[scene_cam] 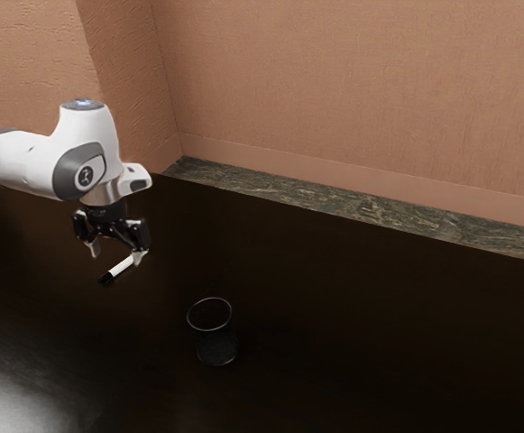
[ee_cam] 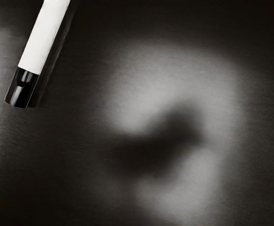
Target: Put the marker into the pen holder.
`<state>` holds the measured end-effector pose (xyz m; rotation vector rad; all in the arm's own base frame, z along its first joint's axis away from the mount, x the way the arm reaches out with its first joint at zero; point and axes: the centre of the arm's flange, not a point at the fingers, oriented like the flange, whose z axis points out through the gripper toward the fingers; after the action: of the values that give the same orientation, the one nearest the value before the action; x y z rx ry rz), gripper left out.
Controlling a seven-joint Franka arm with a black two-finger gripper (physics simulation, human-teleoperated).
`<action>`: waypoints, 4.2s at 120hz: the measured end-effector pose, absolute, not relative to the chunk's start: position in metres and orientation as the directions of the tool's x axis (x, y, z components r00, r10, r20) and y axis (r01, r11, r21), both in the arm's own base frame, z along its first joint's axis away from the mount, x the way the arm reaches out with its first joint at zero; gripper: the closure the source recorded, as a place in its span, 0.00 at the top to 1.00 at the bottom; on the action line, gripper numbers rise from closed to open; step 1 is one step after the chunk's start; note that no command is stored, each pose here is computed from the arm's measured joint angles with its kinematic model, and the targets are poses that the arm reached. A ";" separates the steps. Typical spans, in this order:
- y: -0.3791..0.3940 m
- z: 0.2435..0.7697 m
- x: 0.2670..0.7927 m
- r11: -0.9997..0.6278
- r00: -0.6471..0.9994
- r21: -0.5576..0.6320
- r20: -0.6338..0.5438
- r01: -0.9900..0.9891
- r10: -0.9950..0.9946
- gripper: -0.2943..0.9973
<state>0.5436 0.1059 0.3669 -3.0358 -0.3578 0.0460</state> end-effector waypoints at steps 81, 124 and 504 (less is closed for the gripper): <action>0.185 0.277 0.630 -0.996 0.995 -0.057 0.070 -0.067 -0.071 0.77; 0.197 0.254 0.650 -0.986 0.982 -0.049 0.087 -0.162 -0.166 0.77; 0.069 0.407 0.653 -0.891 0.861 -0.193 0.240 -0.410 -0.448 0.18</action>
<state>0.6529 0.0691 0.4068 -2.8997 0.6721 -0.4230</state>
